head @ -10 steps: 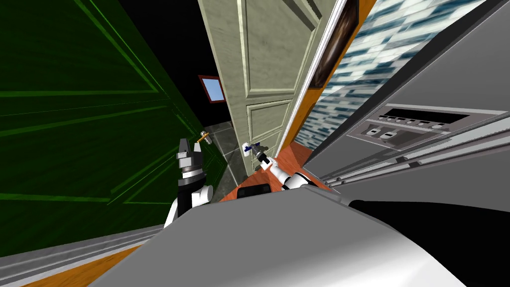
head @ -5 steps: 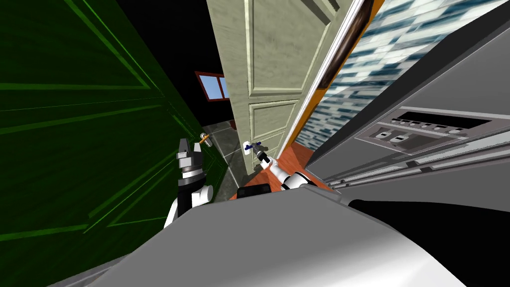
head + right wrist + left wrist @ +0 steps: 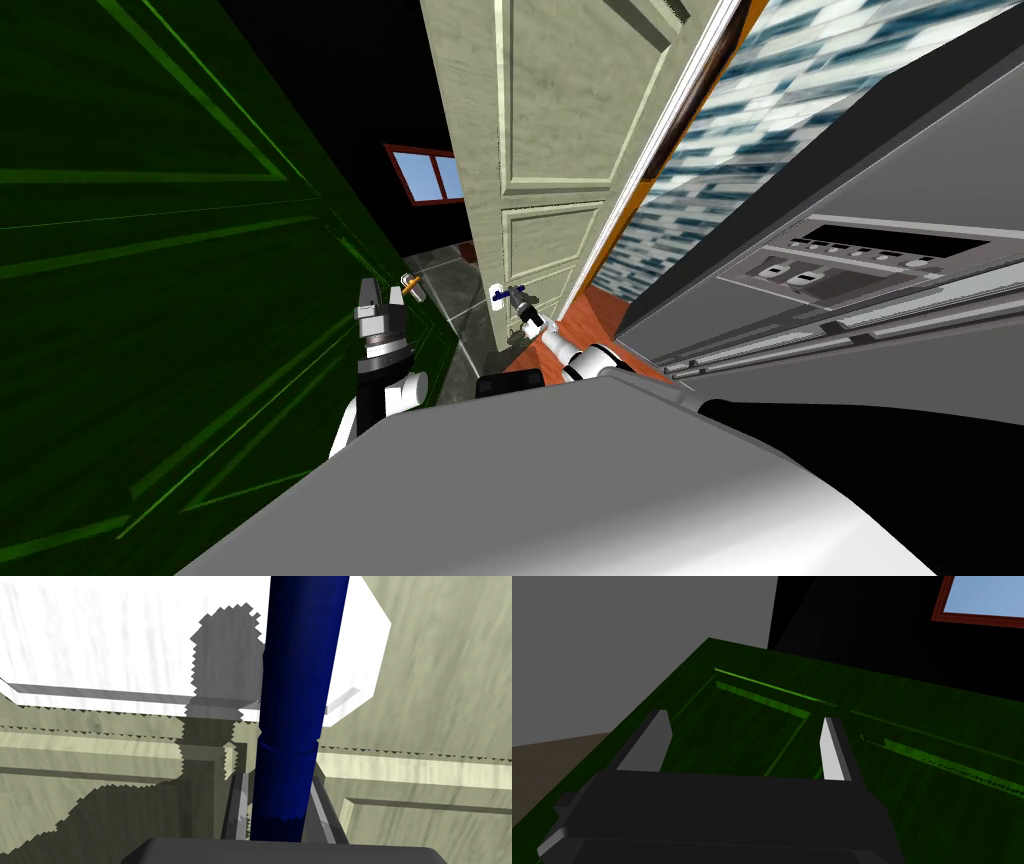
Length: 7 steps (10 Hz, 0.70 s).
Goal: Push the door open
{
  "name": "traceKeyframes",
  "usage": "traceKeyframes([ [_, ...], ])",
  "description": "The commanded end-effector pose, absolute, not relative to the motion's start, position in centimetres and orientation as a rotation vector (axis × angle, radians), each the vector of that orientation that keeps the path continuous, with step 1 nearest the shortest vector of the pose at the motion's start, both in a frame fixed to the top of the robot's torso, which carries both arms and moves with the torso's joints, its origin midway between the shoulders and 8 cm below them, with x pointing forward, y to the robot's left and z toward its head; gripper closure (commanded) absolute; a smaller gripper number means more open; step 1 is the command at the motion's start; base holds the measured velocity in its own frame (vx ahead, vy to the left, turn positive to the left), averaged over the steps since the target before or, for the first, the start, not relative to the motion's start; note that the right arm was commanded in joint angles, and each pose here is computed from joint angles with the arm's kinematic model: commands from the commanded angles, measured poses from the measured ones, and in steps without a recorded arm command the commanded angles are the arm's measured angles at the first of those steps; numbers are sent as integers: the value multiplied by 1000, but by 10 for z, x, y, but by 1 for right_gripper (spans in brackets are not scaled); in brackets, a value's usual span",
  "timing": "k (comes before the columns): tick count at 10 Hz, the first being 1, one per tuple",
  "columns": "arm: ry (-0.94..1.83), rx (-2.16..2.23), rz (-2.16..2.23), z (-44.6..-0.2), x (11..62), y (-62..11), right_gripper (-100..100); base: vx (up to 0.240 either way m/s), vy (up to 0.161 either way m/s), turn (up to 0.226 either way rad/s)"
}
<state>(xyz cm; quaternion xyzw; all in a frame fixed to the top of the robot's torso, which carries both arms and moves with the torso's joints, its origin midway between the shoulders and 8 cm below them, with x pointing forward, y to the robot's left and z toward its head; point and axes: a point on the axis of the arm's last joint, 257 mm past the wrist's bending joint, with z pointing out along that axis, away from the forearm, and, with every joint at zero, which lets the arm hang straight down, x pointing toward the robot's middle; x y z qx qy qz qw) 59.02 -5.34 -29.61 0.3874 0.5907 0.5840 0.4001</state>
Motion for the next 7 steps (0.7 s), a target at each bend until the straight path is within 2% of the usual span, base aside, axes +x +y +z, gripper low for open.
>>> traceKeyframes([
  [1, 1459, 984, 1454, -286, 598, -65, 100, 123, 124, -93],
  [7, 1418, 1021, 1411, -287, 604, -78, 100, 100, 99, -73],
])
